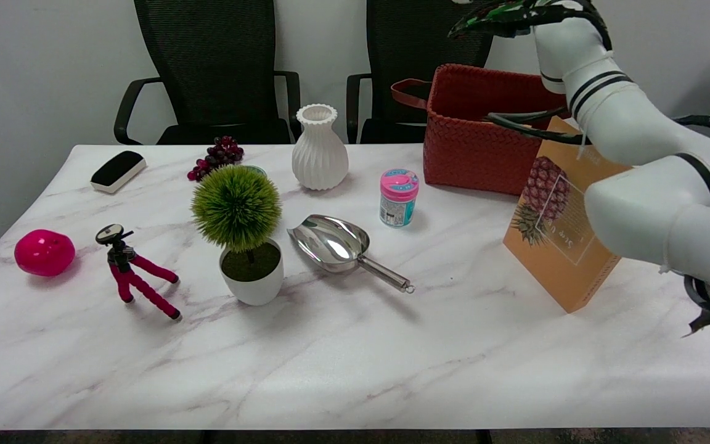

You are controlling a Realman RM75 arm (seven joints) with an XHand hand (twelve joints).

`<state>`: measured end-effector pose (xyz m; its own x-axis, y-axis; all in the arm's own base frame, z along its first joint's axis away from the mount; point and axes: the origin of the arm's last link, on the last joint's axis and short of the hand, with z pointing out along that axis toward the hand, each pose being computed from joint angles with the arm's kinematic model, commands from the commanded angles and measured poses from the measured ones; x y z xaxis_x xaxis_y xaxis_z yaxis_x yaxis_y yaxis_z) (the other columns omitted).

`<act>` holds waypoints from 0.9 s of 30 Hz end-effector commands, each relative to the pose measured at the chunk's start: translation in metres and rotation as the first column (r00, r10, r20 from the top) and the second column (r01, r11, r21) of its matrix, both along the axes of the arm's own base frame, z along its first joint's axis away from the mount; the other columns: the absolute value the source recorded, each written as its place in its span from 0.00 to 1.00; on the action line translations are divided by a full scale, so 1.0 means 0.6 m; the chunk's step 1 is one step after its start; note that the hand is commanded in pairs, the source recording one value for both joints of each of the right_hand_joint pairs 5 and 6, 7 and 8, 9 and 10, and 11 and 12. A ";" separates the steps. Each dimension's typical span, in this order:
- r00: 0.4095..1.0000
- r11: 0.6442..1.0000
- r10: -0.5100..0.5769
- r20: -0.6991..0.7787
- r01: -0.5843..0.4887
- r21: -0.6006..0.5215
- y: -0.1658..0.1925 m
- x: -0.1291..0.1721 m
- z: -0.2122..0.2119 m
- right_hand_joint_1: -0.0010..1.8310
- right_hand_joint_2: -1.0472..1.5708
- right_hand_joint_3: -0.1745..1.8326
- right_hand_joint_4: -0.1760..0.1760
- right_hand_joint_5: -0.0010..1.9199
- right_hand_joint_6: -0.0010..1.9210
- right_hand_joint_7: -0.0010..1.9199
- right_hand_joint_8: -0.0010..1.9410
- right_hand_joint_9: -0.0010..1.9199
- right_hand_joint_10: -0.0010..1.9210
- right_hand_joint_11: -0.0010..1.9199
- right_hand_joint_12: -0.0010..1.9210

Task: Place the popcorn box into the brown storage basket.

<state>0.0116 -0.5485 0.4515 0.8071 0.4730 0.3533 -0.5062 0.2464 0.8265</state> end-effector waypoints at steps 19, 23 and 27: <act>0.908 0.830 0.417 -0.049 -0.358 0.427 0.283 0.065 -0.145 0.63 0.36 0.57 0.50 0.03 0.03 0.18 0.18 0.03 0.03 0.14 0.14; 0.907 0.811 0.419 -0.055 -0.345 0.473 0.303 0.054 -0.174 0.63 0.36 0.56 0.50 0.03 0.03 0.18 0.17 0.02 0.02 0.13 0.13; 0.926 0.807 0.377 -0.034 -0.311 0.502 0.312 0.016 -0.196 0.63 0.36 0.55 0.50 0.03 0.03 0.17 0.17 0.02 0.02 0.12 0.12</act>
<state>0.0479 -0.4287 0.4021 0.6477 0.6161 0.4482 -0.4406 -0.1769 0.8801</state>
